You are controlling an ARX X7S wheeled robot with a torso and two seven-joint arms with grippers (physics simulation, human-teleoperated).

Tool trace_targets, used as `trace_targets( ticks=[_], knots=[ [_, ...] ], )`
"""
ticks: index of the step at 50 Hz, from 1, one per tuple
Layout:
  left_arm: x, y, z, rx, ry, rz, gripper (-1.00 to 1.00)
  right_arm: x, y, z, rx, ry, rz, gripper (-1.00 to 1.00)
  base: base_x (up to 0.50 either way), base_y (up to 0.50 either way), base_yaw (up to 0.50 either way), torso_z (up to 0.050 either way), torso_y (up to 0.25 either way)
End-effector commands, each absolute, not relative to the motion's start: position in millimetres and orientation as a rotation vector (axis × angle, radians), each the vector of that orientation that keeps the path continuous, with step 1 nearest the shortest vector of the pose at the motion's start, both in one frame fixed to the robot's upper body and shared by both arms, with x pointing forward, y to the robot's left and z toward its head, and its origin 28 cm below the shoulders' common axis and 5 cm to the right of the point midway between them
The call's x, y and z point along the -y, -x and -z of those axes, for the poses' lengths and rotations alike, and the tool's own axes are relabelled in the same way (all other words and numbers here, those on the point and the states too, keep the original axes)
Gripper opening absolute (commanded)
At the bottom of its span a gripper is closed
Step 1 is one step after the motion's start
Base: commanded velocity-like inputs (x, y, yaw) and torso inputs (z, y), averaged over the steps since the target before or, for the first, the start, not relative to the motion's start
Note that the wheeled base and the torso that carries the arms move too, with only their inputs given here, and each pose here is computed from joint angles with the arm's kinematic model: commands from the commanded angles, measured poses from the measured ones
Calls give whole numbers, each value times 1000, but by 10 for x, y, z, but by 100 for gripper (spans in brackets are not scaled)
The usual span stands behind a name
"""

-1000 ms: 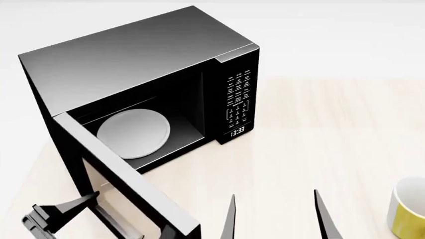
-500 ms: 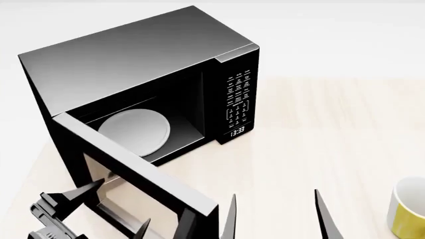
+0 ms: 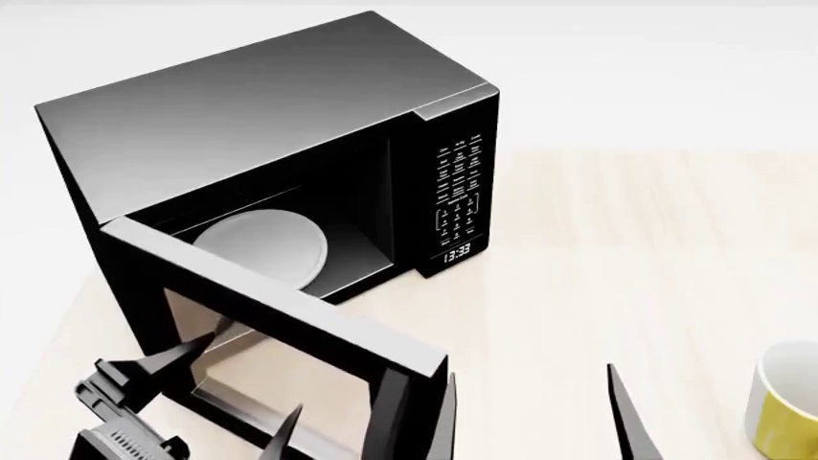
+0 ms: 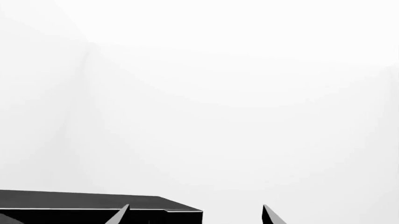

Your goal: Close the microwave.

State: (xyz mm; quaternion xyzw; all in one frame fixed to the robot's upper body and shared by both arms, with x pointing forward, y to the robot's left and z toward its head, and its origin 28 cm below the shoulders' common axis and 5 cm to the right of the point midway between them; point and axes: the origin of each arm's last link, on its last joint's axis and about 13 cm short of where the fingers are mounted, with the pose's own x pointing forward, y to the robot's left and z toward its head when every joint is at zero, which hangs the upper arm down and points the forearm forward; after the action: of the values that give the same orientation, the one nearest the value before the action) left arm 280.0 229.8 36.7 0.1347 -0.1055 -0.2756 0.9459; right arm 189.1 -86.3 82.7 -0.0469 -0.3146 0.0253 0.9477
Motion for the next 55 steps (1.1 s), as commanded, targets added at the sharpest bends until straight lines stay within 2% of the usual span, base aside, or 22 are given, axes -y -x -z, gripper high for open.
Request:
trace_targets(
  ticks=[1,55],
  knots=[
    [-2247,-2881,-413,240,-252,532,100,878,-1914,-833,651,108,-44,100,0,0,0,0,0],
    [-2168,-3090,-509,278,-262,441,100,890,-1925,-816,641,110,-38,100,0,0,0,0,1]
  ],
)
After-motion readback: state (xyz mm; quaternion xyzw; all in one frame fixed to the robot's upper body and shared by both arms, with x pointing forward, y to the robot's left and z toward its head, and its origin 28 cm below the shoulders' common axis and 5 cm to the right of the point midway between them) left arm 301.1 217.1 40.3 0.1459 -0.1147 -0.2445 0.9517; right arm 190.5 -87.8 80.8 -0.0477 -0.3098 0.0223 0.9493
